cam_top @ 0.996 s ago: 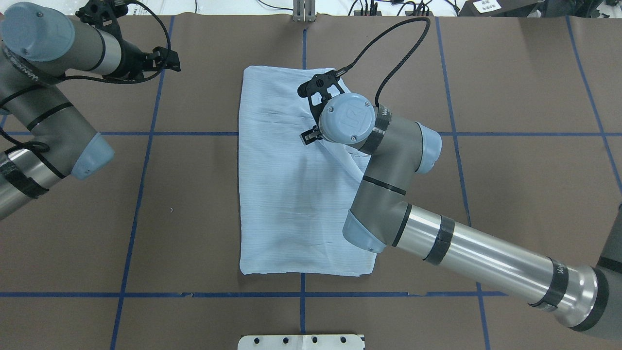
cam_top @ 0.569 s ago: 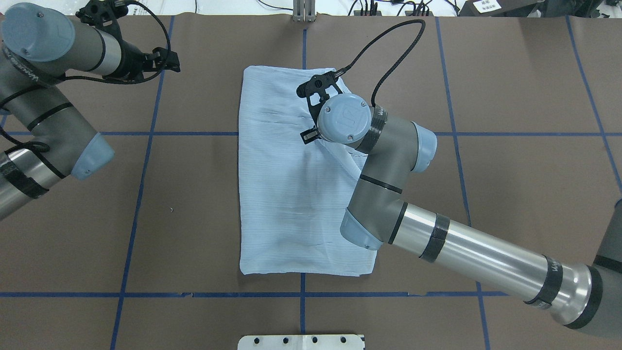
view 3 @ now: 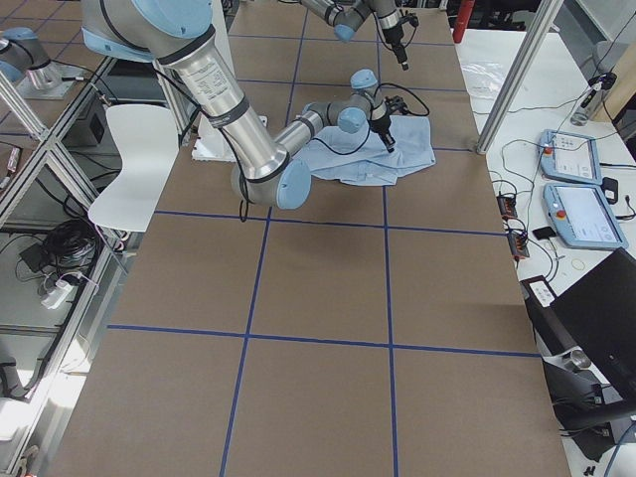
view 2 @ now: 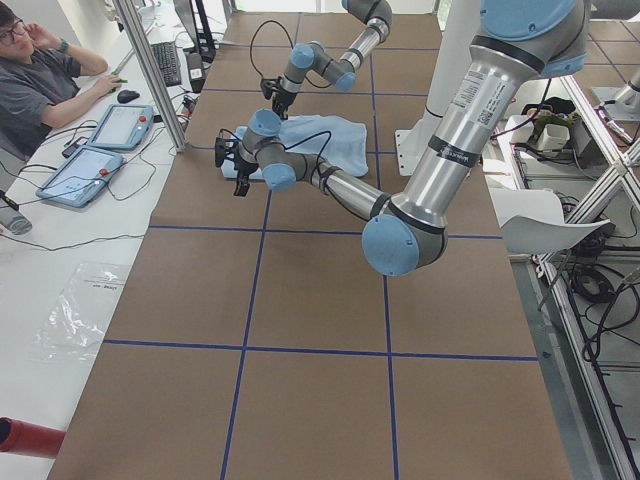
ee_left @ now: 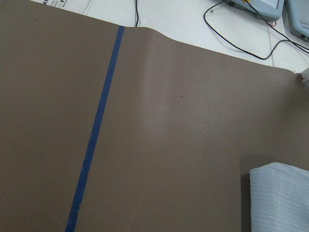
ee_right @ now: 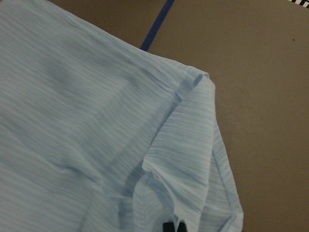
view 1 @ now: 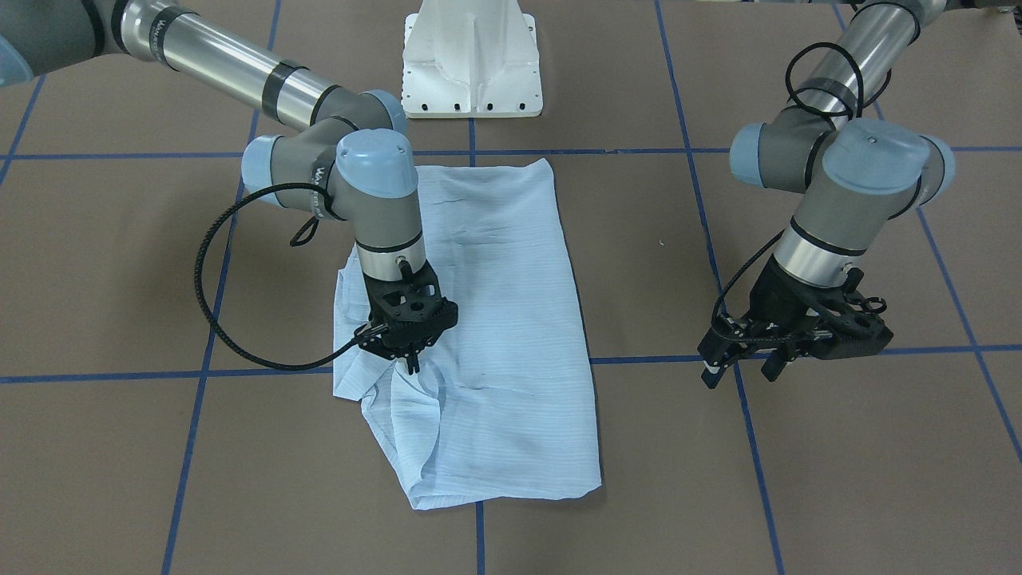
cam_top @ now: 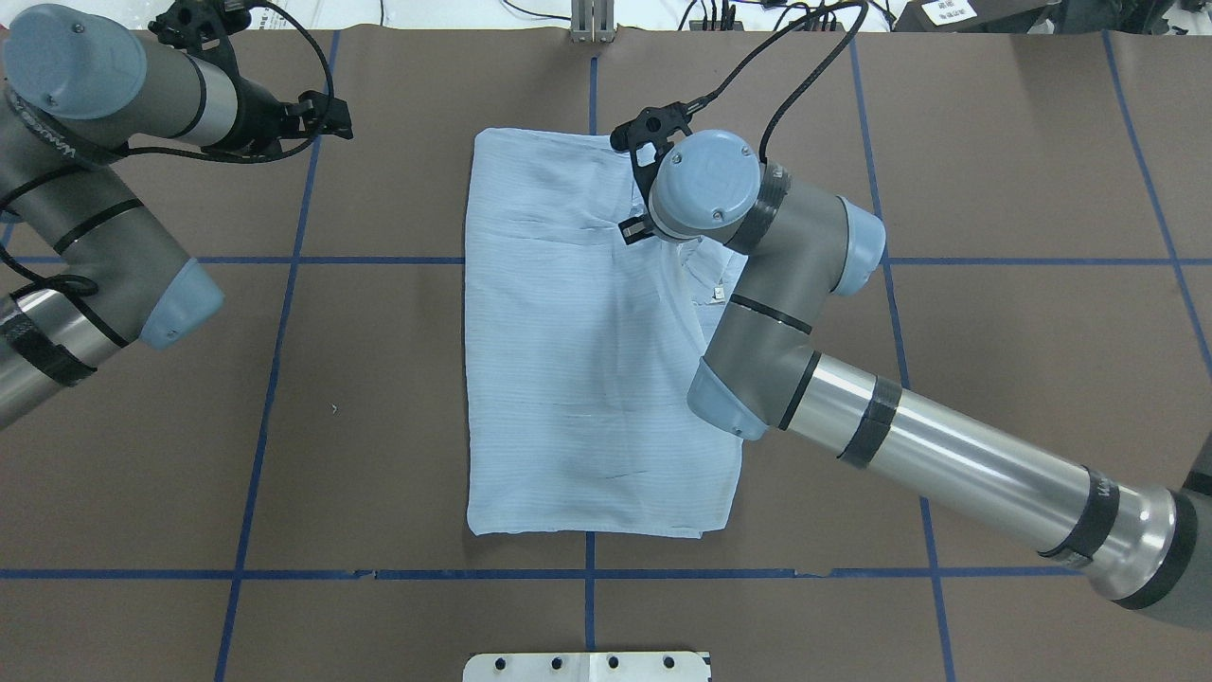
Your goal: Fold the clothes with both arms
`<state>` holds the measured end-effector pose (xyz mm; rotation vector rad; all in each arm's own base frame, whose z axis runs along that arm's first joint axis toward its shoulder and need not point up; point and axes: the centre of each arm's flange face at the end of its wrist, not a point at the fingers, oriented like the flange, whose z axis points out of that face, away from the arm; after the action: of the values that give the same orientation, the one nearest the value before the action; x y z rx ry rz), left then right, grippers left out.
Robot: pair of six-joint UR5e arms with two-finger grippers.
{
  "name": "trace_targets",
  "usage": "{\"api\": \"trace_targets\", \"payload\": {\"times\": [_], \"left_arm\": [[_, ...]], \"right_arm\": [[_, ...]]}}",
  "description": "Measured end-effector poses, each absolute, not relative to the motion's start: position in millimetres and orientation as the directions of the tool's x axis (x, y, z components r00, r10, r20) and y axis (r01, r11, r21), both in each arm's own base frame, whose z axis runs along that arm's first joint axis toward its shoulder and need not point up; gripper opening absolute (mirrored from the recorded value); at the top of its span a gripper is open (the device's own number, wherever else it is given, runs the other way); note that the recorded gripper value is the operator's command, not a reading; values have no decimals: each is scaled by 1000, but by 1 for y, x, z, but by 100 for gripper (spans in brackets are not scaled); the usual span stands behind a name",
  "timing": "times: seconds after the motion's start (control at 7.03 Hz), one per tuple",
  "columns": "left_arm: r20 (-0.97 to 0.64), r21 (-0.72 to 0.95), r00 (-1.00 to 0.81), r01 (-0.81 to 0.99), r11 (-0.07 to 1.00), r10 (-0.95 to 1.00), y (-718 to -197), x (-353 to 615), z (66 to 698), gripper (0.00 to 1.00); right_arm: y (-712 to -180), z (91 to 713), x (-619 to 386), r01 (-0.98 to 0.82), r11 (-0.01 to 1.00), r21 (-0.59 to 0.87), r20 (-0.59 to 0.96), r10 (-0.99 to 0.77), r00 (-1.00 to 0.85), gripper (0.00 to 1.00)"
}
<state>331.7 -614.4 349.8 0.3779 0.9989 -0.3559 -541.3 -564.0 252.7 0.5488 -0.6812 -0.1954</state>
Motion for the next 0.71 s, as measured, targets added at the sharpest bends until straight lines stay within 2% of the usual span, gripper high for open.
{"api": "trace_targets", "payload": {"times": [0.14,0.43,0.71], "left_arm": [[-863,143,492,456,879,-115,-614,332,349,100],[-863,141,492,455,879,-116,-614,333,347,100],[-863,140,492,454,880,-117,-613,334,346,100]], "right_arm": [[-571,278,-524,7,855,518,542,-334,771,99],[-573,326,-492,19,860,510,515,-323,794,100],[-573,323,-472,12,844,536,512,-337,790,100]]}}
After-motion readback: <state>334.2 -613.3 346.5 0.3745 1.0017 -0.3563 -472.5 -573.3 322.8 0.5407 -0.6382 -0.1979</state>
